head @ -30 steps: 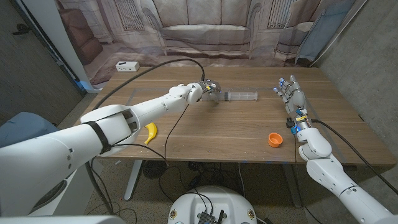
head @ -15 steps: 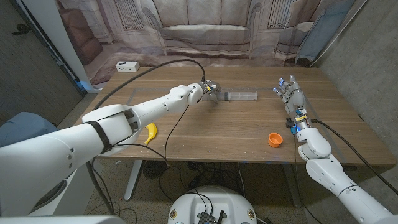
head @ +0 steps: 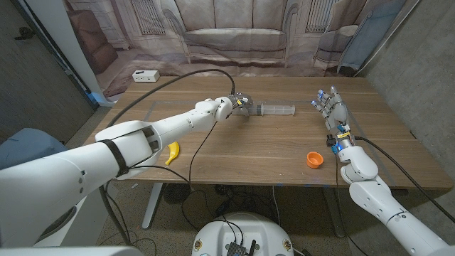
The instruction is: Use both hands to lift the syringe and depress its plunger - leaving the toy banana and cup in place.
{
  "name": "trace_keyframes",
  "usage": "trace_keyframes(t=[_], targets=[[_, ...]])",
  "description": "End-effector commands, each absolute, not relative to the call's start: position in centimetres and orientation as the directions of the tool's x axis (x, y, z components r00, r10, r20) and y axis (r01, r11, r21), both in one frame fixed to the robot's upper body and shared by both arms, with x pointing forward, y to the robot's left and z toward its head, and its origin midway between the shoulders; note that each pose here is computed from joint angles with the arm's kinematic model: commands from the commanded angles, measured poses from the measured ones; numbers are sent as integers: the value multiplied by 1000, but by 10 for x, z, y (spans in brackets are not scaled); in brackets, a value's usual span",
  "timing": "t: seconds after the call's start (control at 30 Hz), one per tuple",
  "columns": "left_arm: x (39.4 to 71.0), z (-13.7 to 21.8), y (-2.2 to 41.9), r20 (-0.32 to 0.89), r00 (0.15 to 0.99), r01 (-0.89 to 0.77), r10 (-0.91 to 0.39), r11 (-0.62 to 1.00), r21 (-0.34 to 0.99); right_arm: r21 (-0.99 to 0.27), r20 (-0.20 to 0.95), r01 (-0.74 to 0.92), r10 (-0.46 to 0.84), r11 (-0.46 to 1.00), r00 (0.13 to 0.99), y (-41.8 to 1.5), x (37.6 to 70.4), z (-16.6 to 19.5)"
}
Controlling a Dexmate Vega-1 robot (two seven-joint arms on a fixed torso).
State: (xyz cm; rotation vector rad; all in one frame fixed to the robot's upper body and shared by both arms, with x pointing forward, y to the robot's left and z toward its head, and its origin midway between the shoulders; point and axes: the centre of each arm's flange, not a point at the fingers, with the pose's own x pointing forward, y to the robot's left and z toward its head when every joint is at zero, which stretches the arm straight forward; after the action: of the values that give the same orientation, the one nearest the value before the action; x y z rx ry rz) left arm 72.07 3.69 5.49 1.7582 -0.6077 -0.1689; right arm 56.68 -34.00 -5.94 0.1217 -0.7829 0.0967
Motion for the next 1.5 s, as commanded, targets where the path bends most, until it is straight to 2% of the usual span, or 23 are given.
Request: trace_keyframes(t=[0.03, 0.73, 1.5], targets=[[722, 45, 34, 184, 854, -288, -486, -146, 946, 75, 705, -139, 46, 987, 707, -338, 569, -61], [722, 42, 34, 151, 861, -232, -485, -112, 966, 72, 709, -134, 43, 988, 704, -341, 563, -60], [710, 53, 52, 230, 859, -275, -458, -32, 961, 72, 727, -111, 24, 991, 686, -346, 552, -54]])
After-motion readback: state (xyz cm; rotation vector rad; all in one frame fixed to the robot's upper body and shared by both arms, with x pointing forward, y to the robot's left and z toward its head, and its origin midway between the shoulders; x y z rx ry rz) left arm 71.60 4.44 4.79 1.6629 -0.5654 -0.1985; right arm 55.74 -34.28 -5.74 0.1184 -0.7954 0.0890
